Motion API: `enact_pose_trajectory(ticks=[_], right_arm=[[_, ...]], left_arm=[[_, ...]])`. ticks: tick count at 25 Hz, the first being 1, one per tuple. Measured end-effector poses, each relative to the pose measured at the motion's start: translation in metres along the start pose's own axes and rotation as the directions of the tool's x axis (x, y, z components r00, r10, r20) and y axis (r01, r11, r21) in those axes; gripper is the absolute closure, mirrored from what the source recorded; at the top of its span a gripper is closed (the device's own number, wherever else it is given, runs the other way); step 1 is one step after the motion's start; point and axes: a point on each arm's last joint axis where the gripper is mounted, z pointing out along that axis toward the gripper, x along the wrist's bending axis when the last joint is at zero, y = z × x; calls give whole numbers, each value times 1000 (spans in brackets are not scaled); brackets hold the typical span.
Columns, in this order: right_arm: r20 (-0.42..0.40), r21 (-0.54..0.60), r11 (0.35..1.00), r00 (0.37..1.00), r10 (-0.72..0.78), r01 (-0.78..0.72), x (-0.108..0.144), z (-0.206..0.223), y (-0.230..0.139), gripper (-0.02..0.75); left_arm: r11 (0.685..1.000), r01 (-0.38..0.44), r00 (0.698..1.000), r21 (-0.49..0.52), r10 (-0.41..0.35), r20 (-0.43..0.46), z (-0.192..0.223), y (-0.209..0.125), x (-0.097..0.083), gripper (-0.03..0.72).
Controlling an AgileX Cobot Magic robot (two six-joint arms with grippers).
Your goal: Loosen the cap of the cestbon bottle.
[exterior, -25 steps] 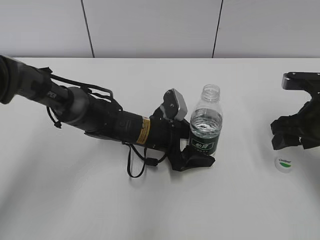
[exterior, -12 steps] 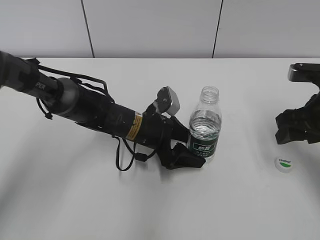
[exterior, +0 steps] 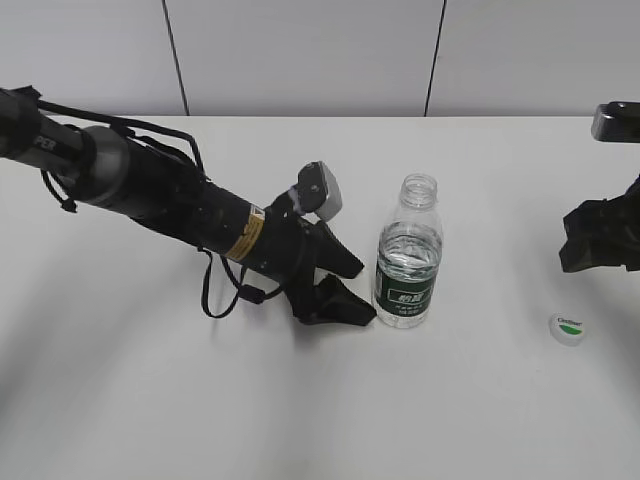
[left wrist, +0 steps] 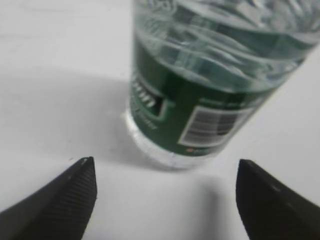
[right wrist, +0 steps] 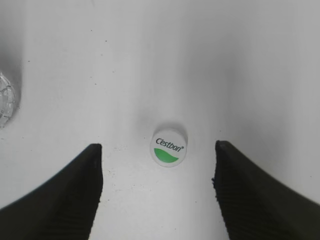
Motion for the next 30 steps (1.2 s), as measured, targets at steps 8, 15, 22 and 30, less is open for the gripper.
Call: enact_pose_trajectory(ticks=[8, 15, 22, 30], right_arm=[[-11, -40, 999, 1000, 4, -4, 3, -18, 0, 211], [-29, -59, 998, 1000, 5, -7, 6, -42, -5, 211], [-40, -87, 996, 999, -10, 6, 10, -70, -13, 211], [-63, -77, 997, 998, -29, 24, 16, -106, -33, 211]], left_arm=[[997, 76, 980, 1, -74, -184, -44, 18, 20, 9], [998, 56, 908, 21, -42, -418, -84, 45, 20, 26], [983, 168, 731, 75, -73, -679, -123, 36, 5, 41], [906, 421, 372, -47, -220, -902, -152, 30, -43, 47]])
